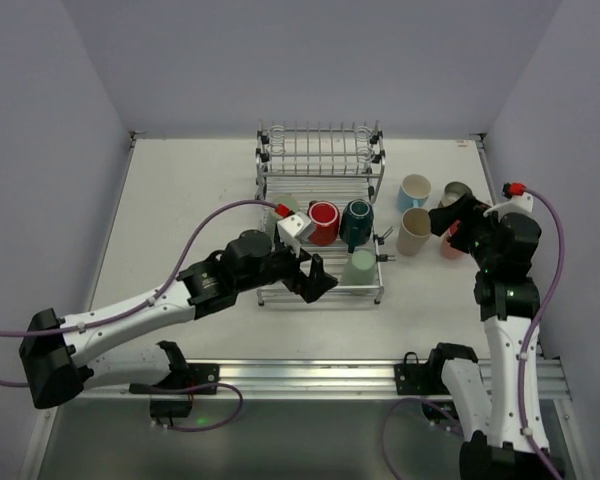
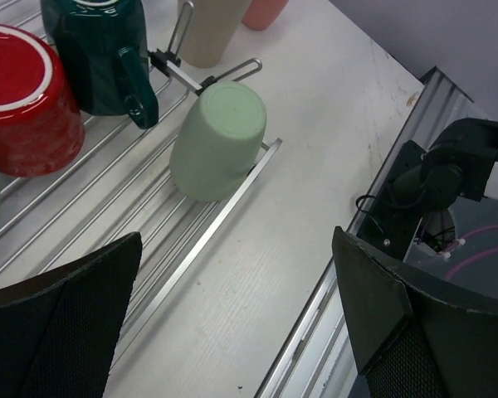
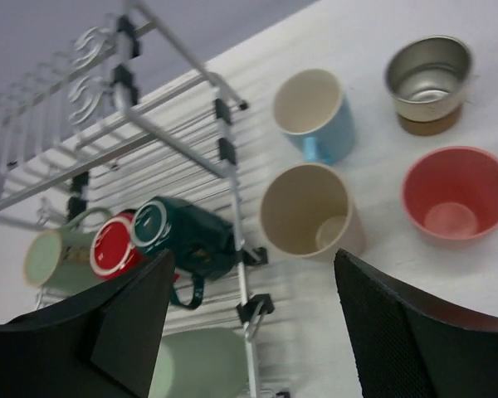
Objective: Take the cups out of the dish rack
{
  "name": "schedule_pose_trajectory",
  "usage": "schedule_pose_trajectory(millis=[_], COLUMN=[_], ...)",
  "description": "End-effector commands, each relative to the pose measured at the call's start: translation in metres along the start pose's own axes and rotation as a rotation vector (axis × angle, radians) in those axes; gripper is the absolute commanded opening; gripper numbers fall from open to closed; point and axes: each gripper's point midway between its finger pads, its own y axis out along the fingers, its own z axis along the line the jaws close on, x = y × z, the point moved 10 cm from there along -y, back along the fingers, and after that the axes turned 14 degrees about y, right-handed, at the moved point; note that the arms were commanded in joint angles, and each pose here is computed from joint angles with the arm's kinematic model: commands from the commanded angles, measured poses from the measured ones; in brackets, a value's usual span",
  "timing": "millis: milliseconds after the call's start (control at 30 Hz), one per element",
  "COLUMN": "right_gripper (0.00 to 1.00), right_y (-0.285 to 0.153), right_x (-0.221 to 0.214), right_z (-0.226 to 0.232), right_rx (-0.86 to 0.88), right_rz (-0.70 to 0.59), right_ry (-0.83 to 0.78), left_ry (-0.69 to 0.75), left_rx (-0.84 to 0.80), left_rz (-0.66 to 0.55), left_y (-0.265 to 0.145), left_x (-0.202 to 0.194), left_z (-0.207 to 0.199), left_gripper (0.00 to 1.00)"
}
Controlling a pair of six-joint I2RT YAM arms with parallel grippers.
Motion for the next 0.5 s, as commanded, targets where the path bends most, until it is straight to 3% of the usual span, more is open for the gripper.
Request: schedule_pose_trajectory(millis=[0, 167, 467], right_gripper=[0.82, 0.83, 0.84], right_y=[-0.020, -0.047, -0.068], right_x=[-0.017, -0.039, -0.058], right_z=[0.019, 0.020, 0.018], right_rx=[0.308, 0.497, 0.630], right_rz=[0.095, 0.166, 0.204], right_ry=[0.054, 0.048, 0.066], left_ry=[0.011, 0.085, 0.183], left_rx=[-0.009, 0.019, 0.138], left_rz=[-0.137, -0.067, 0.031], left_y=[0.020, 0.064, 0.121], left_x=[0.039, 0.033, 0.022], left_z=[-0.010, -0.024, -0.024], left_gripper=[1.00, 1.00, 1.00])
